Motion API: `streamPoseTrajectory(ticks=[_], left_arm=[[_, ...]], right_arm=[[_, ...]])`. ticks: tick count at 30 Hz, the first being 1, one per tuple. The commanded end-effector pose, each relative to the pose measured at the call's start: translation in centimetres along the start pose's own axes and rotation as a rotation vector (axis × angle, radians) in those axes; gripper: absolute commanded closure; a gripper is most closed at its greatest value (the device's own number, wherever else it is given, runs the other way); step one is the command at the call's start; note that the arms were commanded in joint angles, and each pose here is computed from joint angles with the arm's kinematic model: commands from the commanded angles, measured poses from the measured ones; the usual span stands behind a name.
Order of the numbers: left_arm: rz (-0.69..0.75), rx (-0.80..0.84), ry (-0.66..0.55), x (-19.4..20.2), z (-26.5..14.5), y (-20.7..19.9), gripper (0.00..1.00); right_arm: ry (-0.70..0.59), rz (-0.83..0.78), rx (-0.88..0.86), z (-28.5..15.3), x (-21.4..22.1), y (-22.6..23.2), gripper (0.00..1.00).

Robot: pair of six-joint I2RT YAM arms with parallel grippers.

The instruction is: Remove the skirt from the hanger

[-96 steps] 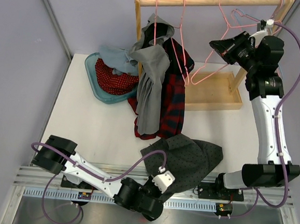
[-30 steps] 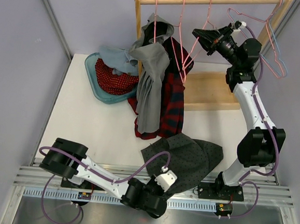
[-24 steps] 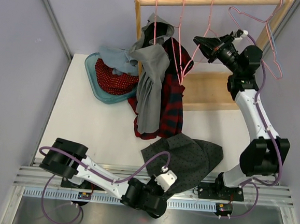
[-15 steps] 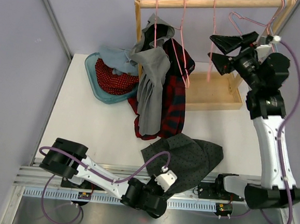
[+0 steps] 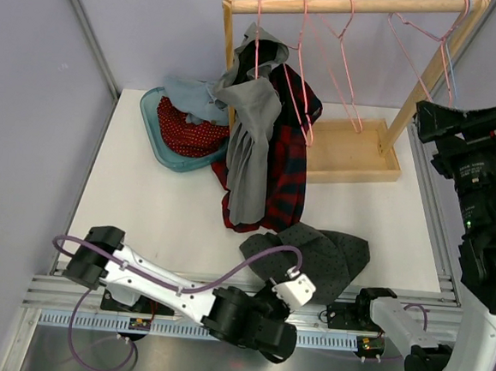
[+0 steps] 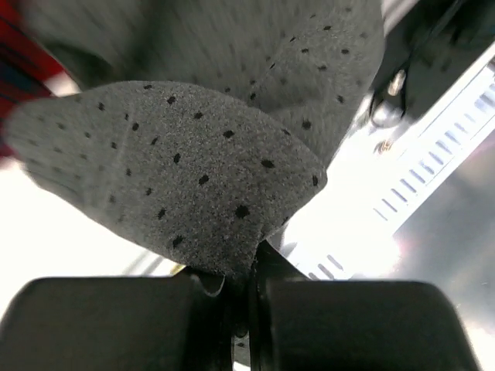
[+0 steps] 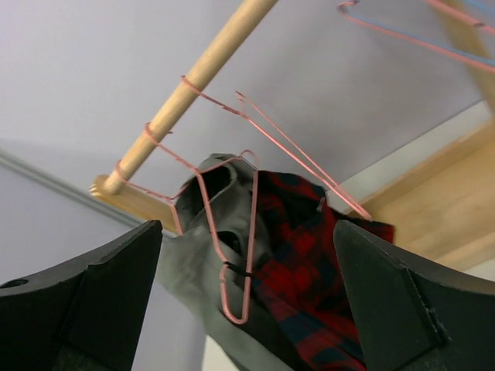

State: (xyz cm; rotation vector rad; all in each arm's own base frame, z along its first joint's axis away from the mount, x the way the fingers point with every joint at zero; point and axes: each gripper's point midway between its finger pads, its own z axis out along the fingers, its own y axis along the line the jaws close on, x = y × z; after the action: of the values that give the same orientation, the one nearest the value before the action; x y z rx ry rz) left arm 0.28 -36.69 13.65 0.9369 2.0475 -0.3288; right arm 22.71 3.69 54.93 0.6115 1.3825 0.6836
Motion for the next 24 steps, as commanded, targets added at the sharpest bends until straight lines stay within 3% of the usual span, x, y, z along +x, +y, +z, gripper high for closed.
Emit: streamPoseTrajectory(ticks=[1, 11, 18, 20, 24], left_arm=[[0.11, -0.11, -0.084, -4.4, -3.5, 5.7, 1.0], [-0.099, -0.342, -0.214, -10.0, -11.9, 23.2, 1.0], [-0.16, -0.669, -0.223, -14.3, -15.1, 34.9, 1.0], [-0.212, -0.784, -0.286, -16.6, -16.4, 38.8, 1.0], [-0.322, -0.813, -0.5, -22.6, -19.4, 43.7, 1.0]], right_arm=[[-0.044, -0.142, 0.171, -1.7, -0.5, -4.4, 0.0], [-0.078, -0.208, 0.189, -5.2, -0.3, -6.3, 0.01], [-0.039, -0.209, 0.169, -5.5, 1.0, -6.6, 0.0], [-0.026, -0.21, 0.168, -5.2, 1.5, -7.0, 0.0], [-0.01, -0.214, 0.153, -5.4, 2.3, -7.4, 0.0]])
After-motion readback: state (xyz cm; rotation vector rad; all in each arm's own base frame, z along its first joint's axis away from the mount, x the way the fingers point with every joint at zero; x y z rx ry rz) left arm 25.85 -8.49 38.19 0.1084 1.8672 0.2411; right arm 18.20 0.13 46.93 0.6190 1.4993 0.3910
